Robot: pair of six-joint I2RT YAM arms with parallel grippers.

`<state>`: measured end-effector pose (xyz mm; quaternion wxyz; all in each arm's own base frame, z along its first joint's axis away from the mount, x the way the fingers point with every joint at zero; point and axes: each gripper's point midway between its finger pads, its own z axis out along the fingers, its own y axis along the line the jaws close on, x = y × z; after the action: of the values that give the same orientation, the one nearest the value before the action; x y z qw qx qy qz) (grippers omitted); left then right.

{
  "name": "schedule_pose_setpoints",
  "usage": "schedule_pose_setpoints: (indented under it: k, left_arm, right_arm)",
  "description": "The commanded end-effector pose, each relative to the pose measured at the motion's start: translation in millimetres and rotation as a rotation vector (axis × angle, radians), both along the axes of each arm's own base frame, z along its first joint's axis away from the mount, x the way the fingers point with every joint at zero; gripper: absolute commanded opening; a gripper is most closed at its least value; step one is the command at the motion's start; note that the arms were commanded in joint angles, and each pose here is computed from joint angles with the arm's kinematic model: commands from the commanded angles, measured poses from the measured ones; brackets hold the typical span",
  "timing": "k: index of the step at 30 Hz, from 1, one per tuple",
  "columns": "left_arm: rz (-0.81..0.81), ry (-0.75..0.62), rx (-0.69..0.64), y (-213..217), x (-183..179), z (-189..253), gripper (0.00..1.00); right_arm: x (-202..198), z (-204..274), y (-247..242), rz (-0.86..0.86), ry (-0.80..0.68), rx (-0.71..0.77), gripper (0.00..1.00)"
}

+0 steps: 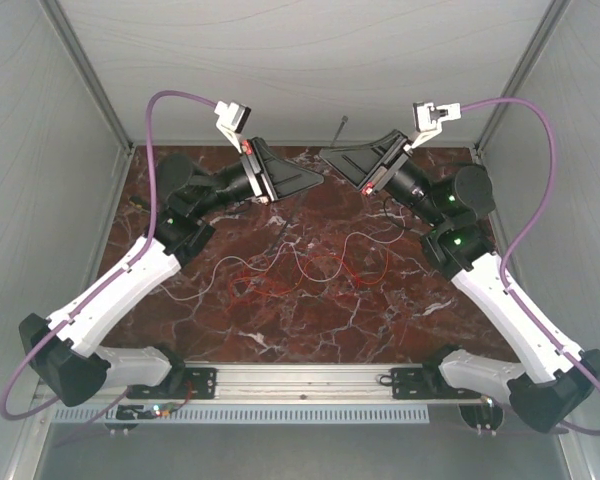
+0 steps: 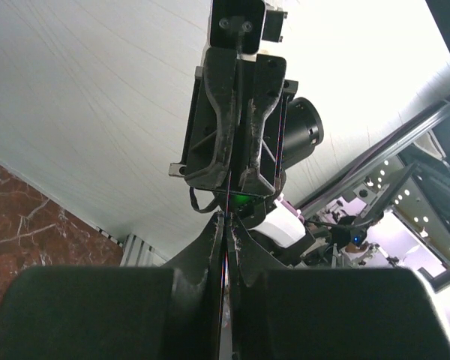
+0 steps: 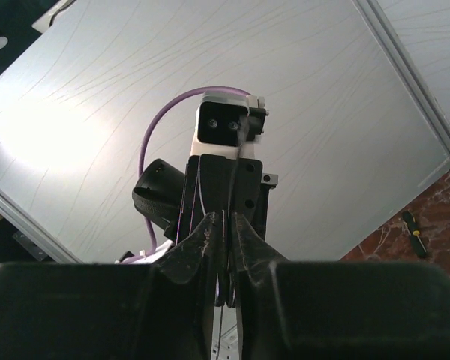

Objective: Zip-tie the wires
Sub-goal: Pick up the ribbon at the center of the board.

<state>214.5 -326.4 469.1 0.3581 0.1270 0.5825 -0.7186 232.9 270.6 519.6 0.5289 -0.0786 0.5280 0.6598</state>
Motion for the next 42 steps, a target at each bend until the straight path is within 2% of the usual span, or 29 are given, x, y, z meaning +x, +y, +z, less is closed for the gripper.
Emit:
schedule_pose_setpoints:
  k: [1,14,18,24,26,28,29,31,32,34,42]
  left_arm:
    - [0.051,-0.089,-0.105,13.5,-5.0,43.0,0.0]
    - [0.055,-0.074,-0.099,12.5,-2.8,37.5,0.0]
    - [0.053,-0.075,-0.1,12.4,-3.1,36.9,0.0]
    - [0.052,-0.067,-0.081,11.2,-2.3,29.8,0.0]
    - [0.064,-0.073,-0.063,12.6,-2.8,25.6,0.23]
    - [0.089,-0.077,-0.037,15.3,-2.3,19.4,0.55]
    - [0.116,-0.082,-0.017,17.8,-0.2,14.5,0.68]
    - [0.178,-0.052,0.036,23.6,5.0,-0.5,0.88]
    - [0.211,-0.046,0.06,28.0,7.0,-7.4,0.95]
    - [0.274,-0.023,0.118,36.8,12.6,-25.6,0.99]
    - [0.471,-0.011,0.384,75.3,23.5,-80.1,0.99]
  right_arm:
    - [-4.1,22.7,-6.1,-0.029,-0.07,0.07,0.09]
    - [5.9,22.7,-5.2,-0.05,-0.059,0.098,0.1]
    - [8.7,22.8,-4.1,-0.053,-0.055,0.097,0.0]
    - [11.7,16.8,1.8,-0.034,-0.044,0.067,0.0]
    - [17.0,12.4,-0.4,-0.035,-0.038,0.044,0.0]
    - [24.8,6.0,-6.9,-0.035,-0.02,0.026,0.0]
    - [28.9,2.2,-10.7,-0.032,-0.009,0.018,0.0]
    - [37.4,-5.7,-19.1,-0.027,0.008,0.001,0.0]
    - [41.9,-10.3,-22.8,-0.026,0.015,-0.012,0.0]
    - [51.7,-20.2,-29.7,-0.026,0.033,-0.043,0.0]
    - [102.1,-76.5,-45.3,0.014,0.13,-0.167,0.0]
